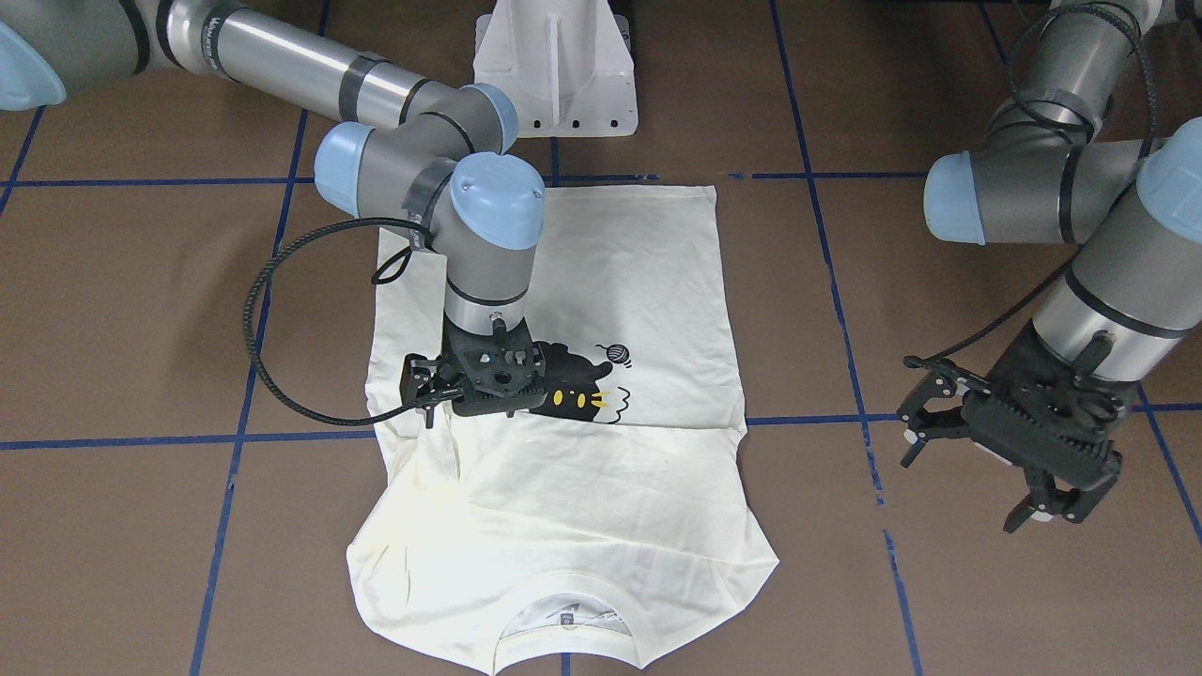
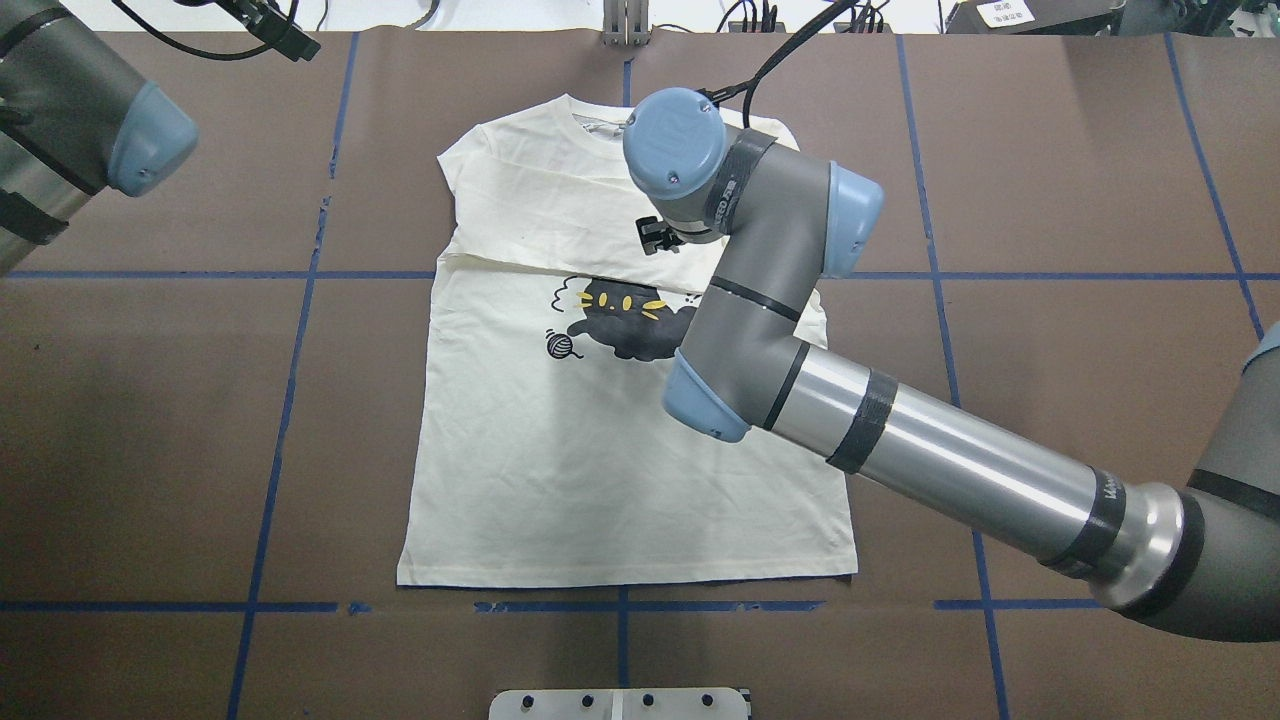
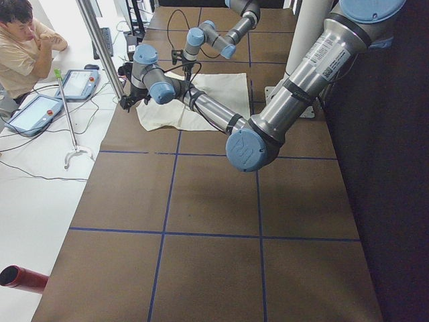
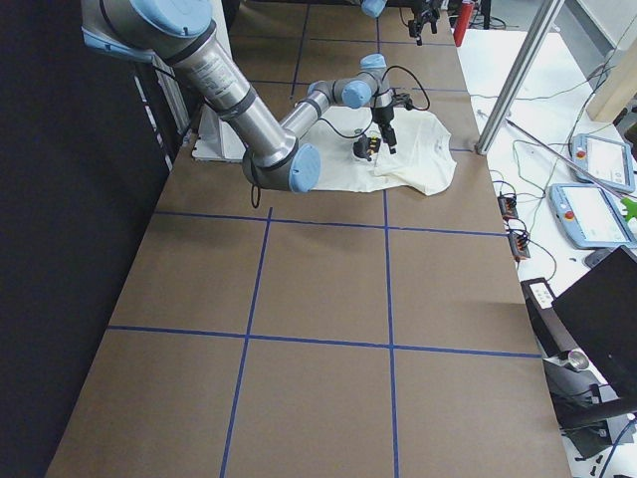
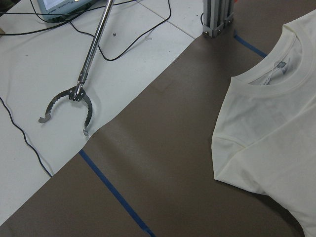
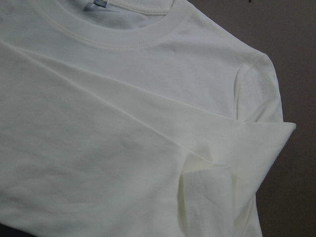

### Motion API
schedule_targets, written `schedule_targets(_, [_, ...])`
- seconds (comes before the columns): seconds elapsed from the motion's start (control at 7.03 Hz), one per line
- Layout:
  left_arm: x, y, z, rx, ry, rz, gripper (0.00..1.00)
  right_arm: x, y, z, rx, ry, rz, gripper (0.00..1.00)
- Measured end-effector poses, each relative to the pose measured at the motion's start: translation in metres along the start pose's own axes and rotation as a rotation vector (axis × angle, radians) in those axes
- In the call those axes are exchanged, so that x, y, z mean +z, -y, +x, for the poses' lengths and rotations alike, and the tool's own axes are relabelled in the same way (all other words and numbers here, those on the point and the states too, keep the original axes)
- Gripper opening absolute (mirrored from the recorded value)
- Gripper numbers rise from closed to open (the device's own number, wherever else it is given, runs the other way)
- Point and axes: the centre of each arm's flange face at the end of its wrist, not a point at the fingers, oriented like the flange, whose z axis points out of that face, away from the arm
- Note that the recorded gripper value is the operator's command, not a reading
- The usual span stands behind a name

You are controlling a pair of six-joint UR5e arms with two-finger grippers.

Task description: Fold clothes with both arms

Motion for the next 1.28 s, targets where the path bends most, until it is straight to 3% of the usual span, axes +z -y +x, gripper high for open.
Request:
schedule_targets(0.57, [0.013,-0.006,0.001,-0.053,-0.009,0.002,1.00,0.045,-0.023,0.014,-0.268,-0.125,0.005,0.93])
schedule_targets(1.28, [0.027,-0.011,0.005,-0.067,-0.023,0.014,1.00,0.065,-0.016,0.080,-0.367,-0.194,-0.006,0.92])
